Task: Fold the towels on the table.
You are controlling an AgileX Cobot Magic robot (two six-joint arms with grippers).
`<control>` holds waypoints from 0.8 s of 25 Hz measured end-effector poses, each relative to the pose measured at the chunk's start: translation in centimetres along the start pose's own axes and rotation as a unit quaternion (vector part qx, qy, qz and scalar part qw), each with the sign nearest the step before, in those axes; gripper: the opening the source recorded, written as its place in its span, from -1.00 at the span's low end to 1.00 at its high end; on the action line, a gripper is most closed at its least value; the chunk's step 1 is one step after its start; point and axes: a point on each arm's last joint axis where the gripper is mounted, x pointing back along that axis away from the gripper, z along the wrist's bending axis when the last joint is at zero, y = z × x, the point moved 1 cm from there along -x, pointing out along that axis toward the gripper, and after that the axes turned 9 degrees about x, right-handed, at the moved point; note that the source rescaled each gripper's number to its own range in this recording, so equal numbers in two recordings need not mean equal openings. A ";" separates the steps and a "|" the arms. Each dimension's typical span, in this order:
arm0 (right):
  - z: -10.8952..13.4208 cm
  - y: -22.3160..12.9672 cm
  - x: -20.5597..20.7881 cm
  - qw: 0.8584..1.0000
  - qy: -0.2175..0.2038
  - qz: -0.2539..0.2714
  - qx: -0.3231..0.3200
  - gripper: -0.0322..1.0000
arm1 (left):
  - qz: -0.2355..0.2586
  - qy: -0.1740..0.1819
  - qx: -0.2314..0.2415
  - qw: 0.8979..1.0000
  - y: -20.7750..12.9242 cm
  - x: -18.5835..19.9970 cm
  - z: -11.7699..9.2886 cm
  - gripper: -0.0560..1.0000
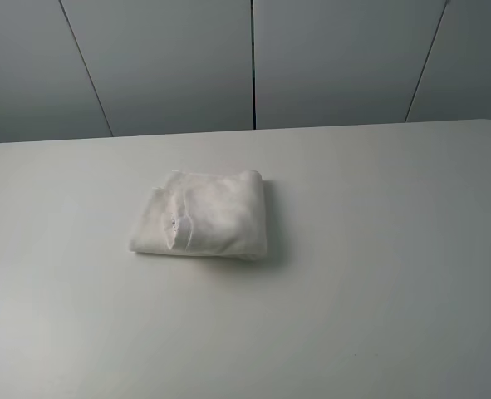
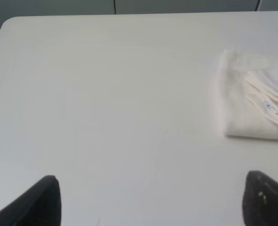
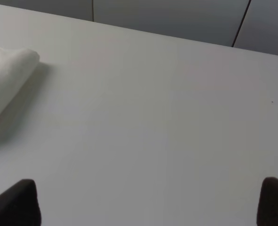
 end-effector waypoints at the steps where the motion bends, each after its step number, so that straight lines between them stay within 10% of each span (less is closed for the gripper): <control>1: 0.0 0.0 0.0 1.000 0.002 -0.001 -0.001 1.00 | 0.000 0.000 0.000 1.000 0.0 0.0 0.0 0.98; 20: 0.6 0.3 0.0 0.999 0.032 -0.012 -0.020 1.00 | 0.000 -0.002 -0.002 1.000 0.0 0.0 0.0 0.98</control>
